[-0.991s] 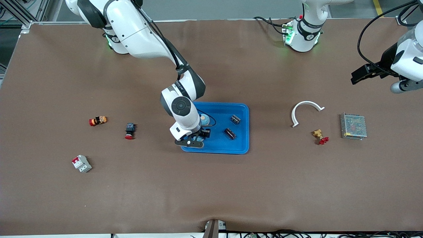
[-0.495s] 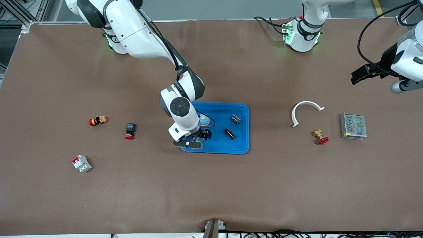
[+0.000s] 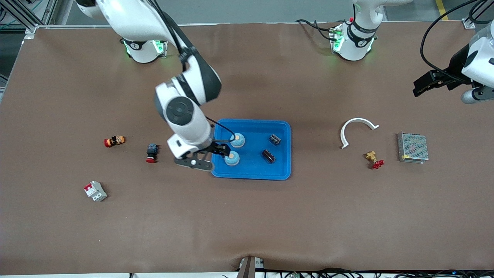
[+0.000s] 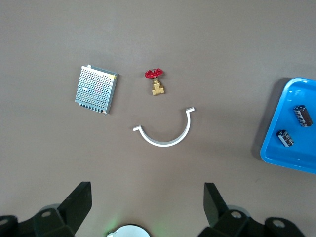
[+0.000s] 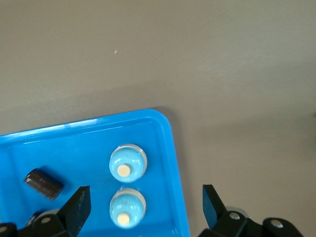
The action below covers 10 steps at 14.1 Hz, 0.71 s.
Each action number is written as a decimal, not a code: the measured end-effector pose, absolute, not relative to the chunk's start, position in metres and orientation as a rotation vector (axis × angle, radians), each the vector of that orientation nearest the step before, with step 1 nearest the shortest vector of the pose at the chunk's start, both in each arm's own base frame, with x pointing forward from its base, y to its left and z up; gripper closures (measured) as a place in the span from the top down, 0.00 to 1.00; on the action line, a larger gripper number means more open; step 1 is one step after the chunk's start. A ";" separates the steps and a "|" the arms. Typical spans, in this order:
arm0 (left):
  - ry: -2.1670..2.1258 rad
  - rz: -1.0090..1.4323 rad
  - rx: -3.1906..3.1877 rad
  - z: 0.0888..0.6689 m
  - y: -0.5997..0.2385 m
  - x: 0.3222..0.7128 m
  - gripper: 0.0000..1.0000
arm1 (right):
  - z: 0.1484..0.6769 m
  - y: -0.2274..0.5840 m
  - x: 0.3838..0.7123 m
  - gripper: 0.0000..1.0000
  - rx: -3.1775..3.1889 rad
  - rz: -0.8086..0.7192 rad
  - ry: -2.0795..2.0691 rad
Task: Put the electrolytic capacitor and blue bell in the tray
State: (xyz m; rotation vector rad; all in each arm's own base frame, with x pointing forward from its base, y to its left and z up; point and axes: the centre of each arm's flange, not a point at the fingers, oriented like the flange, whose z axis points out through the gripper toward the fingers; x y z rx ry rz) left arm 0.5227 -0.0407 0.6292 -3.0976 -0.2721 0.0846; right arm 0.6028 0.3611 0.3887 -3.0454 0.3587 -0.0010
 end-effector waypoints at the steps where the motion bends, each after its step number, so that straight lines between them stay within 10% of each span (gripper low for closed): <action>1: -0.271 0.079 -3.098 0.631 -0.041 0.522 1.00 | 0.408 0.347 0.599 1.00 -3.037 -0.006 0.360; 10: -0.252 0.064 -3.100 0.635 -0.047 0.520 1.00 | 0.492 0.204 0.536 1.00 -3.068 0.017 0.251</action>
